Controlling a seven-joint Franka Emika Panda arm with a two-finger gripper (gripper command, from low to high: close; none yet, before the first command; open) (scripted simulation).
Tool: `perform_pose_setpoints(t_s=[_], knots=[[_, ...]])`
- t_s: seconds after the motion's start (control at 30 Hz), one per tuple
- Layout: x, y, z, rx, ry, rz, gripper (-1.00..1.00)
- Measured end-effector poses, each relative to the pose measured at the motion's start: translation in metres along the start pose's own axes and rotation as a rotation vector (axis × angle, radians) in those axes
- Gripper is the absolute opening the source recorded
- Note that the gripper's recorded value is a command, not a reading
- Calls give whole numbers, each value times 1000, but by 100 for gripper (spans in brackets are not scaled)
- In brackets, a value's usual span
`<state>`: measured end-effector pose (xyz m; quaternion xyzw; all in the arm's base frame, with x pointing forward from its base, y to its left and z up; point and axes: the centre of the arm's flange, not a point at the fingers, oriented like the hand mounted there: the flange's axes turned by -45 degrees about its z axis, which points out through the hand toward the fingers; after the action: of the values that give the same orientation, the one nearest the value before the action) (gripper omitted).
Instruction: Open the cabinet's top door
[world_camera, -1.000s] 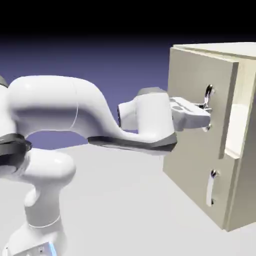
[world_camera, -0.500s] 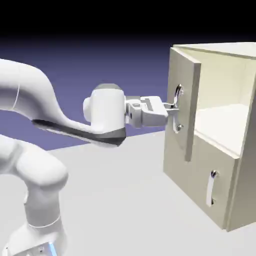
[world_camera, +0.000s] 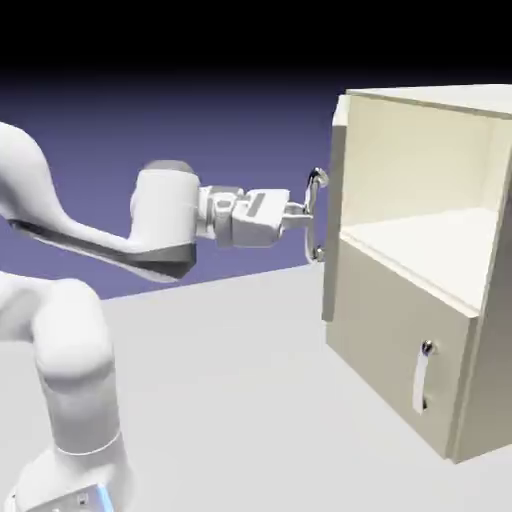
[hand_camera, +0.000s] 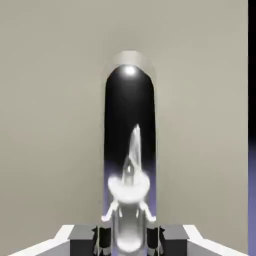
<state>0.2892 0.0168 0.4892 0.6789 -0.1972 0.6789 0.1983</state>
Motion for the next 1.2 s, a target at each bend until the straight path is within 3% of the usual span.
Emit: perform_pose_setpoints(t_s=[0.6,1.2], knots=[[0,-17,-39,-102,0,2,-100],[0,-83,-136,-382,0,1,-100]])
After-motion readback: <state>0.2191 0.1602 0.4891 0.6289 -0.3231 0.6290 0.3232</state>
